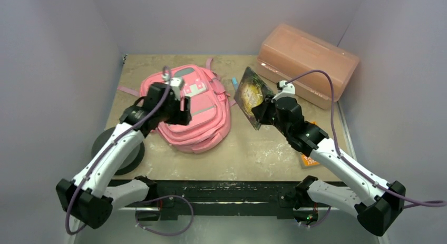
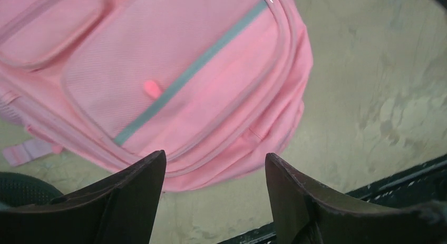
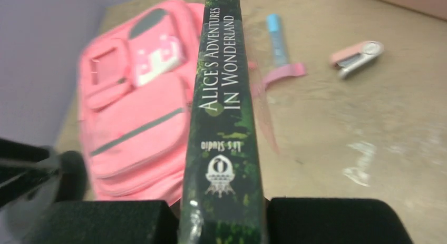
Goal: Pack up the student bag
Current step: Pick up the book from the center of the board, then place the book in the student bag.
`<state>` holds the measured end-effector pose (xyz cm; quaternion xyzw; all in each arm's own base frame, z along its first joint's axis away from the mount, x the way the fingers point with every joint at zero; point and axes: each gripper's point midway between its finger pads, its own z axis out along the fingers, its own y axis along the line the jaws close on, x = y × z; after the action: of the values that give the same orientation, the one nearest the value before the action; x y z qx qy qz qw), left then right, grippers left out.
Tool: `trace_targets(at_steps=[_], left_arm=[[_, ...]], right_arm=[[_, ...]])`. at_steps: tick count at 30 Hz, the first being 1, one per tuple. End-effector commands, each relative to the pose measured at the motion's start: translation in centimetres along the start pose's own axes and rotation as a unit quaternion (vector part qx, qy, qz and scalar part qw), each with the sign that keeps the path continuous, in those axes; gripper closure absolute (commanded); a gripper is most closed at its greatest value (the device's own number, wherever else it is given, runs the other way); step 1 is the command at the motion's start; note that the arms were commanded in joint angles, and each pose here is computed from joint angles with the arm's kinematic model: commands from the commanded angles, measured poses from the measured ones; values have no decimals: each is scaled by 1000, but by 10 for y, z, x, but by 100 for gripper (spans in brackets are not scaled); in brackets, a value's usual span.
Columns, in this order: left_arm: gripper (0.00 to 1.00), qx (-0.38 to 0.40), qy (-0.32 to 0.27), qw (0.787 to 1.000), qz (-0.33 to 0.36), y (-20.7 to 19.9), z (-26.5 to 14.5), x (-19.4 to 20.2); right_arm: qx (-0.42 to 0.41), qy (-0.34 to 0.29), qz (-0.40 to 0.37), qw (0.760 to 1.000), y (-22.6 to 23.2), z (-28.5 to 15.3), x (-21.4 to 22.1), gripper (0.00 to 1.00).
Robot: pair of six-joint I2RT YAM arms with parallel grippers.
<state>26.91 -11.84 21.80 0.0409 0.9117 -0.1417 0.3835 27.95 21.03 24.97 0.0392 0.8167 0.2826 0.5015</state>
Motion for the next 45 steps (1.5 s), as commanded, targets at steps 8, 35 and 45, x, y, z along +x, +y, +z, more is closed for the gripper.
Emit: trace_targets(at_steps=[8, 35, 45], left_arm=[[32, -88, 148, 938, 301, -46, 72, 64], [100, -189, 93, 918, 337, -41, 63, 6], [100, -82, -132, 966, 207, -90, 14, -98]], right_arm=[[108, -92, -51, 989, -44, -39, -41, 100], [64, 19, 23, 997, -37, -11, 25, 100], [-172, 126, 128, 969, 40, -21, 41, 100]])
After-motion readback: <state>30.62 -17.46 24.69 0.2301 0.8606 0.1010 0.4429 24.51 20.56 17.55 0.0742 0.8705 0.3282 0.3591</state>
